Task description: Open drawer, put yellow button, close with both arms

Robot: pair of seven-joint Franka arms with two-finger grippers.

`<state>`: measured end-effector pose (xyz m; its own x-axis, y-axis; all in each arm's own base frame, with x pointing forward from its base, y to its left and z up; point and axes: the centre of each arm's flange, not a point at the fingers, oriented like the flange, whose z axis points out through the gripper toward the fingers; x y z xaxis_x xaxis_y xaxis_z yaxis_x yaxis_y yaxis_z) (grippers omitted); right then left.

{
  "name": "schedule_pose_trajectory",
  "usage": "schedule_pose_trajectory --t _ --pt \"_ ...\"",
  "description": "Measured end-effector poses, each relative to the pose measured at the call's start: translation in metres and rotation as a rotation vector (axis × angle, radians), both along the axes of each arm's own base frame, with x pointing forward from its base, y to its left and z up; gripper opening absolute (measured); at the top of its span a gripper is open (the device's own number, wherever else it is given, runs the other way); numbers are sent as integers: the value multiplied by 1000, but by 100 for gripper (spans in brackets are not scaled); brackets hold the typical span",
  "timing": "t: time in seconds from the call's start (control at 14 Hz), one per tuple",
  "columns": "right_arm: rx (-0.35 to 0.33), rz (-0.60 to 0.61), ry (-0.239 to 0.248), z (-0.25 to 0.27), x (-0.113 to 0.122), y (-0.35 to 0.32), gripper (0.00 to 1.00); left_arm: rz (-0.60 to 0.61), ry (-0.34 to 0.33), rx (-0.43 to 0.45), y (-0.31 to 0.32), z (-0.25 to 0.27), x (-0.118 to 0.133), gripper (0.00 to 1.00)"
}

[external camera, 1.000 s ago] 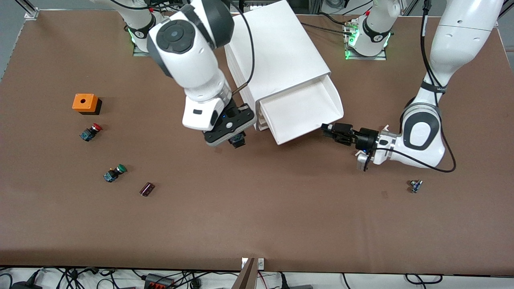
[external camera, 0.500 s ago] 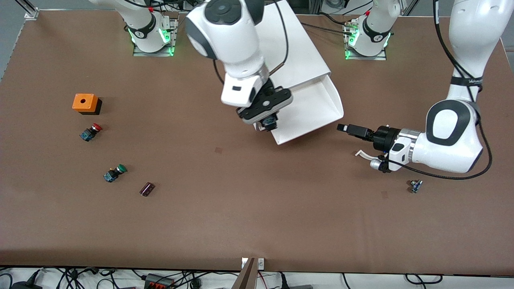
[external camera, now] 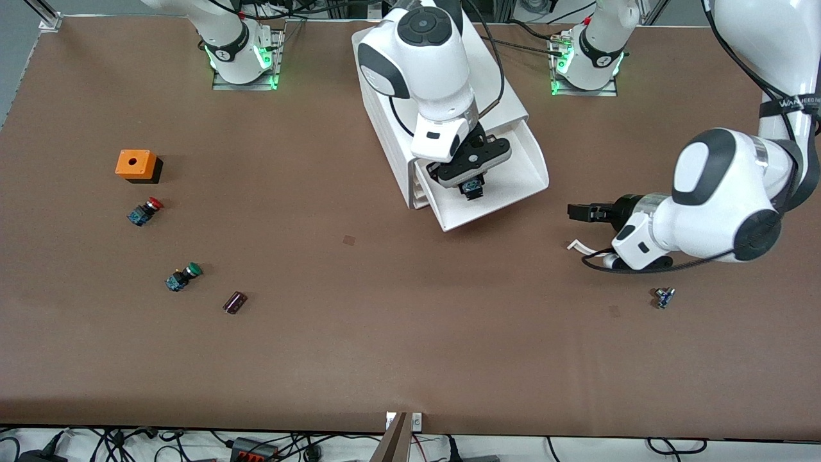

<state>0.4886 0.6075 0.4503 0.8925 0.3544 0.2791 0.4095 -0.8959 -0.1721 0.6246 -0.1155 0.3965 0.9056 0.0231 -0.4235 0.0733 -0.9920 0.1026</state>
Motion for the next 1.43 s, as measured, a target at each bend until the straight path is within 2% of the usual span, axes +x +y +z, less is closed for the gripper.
schedule_pose_trajectory --t 0.07,0.29,0.57,0.71,0.93,1.07,1.29,1.43 --pt "-4 5 4 -5 -4 4 41 -19 -27 34 -6 9 2 100" --pt "-23 19 22 -18 -16 15 41 -4 -97 49 0 36 15 100" --pt "-76 22 63 -32 -21 14 41 23 -103 46 14 29 29 100" --pt "-81 22 67 -36 -20 14 41 19 -103 44 11 25 31 100" --pt "-67 22 56 -38 -19 16 41 18 -139 38 5 27 35 100" --pt "-60 21 48 -36 -18 16 54 19 -145 36 4 27 36 100" --pt "-61 18 47 -36 -17 15 85 22 -146 37 4 27 36 100" --pt "-60 16 44 -35 -16 15 100 58 -143 50 2 27 36 100"
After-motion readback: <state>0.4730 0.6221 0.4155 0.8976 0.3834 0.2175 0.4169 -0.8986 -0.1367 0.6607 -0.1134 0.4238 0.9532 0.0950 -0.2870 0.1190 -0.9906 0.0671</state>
